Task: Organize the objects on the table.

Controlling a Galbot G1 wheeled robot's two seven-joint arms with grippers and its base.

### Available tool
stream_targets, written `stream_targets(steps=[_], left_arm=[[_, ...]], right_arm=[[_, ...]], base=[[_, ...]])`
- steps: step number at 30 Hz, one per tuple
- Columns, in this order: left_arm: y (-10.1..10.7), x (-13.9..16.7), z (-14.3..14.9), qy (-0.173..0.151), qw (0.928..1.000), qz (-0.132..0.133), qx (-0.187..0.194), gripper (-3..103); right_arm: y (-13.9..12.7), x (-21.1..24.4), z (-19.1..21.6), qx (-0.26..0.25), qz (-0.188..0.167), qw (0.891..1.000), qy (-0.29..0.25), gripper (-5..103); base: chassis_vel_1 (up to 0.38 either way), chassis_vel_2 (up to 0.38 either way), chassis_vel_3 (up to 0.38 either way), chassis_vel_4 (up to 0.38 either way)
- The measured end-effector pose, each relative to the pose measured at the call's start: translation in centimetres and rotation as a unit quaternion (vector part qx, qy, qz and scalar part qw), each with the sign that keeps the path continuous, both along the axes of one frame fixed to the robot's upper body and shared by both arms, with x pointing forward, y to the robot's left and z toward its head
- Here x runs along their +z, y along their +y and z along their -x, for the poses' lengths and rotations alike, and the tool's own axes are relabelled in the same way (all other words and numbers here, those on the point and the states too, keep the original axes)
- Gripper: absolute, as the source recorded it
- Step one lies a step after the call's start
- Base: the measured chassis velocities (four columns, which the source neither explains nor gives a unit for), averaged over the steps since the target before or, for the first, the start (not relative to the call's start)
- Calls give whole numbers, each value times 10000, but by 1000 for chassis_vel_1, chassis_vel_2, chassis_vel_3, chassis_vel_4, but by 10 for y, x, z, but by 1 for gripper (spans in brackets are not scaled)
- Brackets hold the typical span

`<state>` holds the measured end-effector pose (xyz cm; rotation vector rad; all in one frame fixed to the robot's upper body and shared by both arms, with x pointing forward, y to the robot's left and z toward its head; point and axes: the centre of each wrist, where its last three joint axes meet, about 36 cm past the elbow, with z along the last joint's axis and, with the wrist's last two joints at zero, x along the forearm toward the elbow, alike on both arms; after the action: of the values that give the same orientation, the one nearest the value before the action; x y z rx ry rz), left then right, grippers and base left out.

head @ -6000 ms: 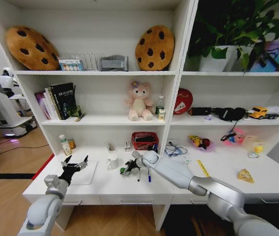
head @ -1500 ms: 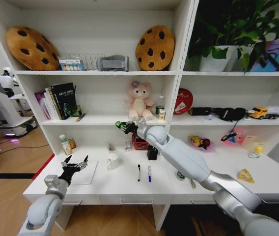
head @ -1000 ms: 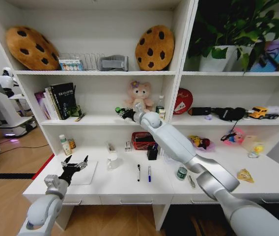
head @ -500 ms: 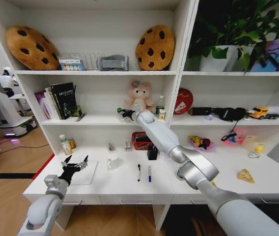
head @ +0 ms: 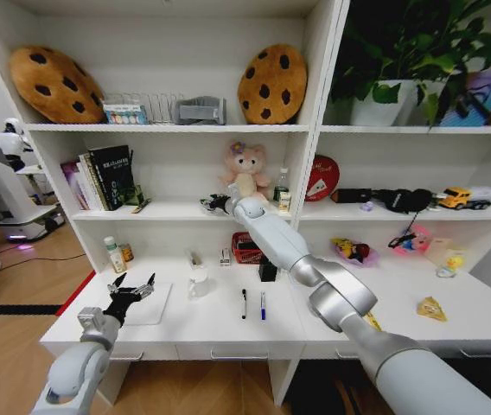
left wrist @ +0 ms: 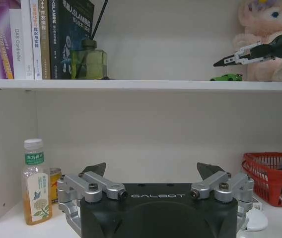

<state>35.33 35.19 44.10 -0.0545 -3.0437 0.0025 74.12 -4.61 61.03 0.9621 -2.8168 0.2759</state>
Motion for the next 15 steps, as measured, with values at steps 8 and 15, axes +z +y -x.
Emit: stream_targets(steps=[8,15], left_arm=[[0,0,0,0,10000,0,1,100],[0,0,0,-1,10000,-1,6,100]], right_arm=[[-5,25,35,-21,253,9990,-376,97],[-1,46,95,-173,436,9983,-354,100]], base=[[0,0,0,0],[0,0,0,0]])
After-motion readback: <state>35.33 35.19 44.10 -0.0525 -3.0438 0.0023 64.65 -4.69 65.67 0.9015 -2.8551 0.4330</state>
